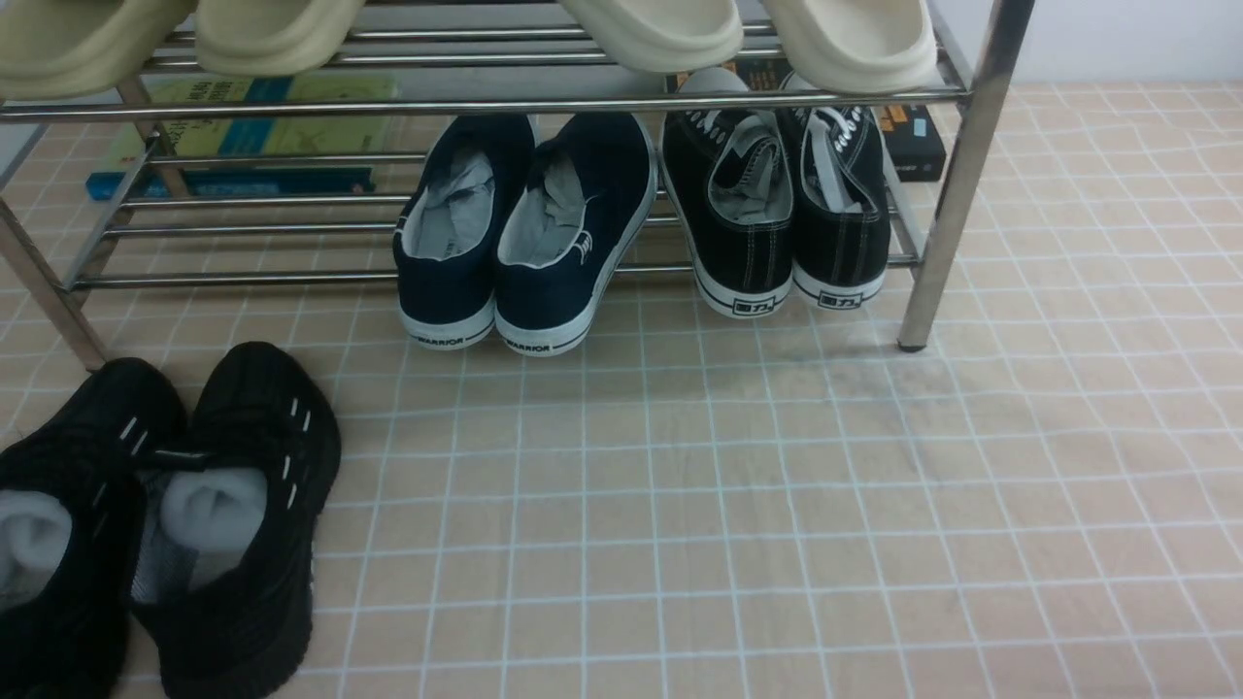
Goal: Take the shoes off the shelf from the light coffee tablecloth by hand.
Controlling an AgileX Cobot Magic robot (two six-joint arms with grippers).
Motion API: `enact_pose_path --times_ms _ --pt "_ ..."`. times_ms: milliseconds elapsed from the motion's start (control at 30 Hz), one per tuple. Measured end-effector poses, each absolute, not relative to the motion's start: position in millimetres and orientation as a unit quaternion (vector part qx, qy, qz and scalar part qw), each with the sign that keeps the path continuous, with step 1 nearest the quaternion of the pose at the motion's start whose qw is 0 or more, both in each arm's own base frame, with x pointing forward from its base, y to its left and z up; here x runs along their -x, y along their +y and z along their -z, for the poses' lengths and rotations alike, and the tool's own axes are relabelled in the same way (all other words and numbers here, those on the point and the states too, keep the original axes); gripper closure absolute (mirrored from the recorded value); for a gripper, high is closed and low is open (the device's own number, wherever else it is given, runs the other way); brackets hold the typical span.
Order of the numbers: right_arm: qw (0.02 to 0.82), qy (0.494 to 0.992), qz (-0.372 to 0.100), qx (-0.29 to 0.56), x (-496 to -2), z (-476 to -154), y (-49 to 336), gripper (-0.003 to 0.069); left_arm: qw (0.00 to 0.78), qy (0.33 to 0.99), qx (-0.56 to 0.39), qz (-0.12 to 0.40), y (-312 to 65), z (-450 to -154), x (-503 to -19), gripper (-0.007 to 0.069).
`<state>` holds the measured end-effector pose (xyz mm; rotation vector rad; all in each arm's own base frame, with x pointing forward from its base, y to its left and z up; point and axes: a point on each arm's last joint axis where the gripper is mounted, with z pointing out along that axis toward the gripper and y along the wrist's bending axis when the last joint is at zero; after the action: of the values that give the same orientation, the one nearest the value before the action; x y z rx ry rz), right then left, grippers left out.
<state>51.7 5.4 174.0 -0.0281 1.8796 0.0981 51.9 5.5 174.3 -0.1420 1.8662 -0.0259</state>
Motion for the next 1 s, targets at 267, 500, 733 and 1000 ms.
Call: enact_pose_path --times_ms 267,500,733,1000 --pt "0.589 0.807 -0.042 0.012 -51.7 -174.0 5.4 0.042 0.593 0.803 0.061 0.011 5.5 -174.3 -51.9 0.0484" --pt "0.589 0.807 -0.042 0.012 -51.7 -174.0 5.4 0.042 0.593 0.803 0.061 0.011 5.5 -174.3 -51.9 0.0483" --pt "0.587 0.799 -0.124 -0.053 -51.8 -175.8 10.3 0.042 0.593 0.803 0.061 0.011 5.5 -174.3 -51.9 0.048" --pt "0.505 0.73 -0.382 -0.257 -50.7 -181.0 25.1 0.042 0.593 0.803 0.061 0.011 5.5 -174.3 -51.9 0.047"
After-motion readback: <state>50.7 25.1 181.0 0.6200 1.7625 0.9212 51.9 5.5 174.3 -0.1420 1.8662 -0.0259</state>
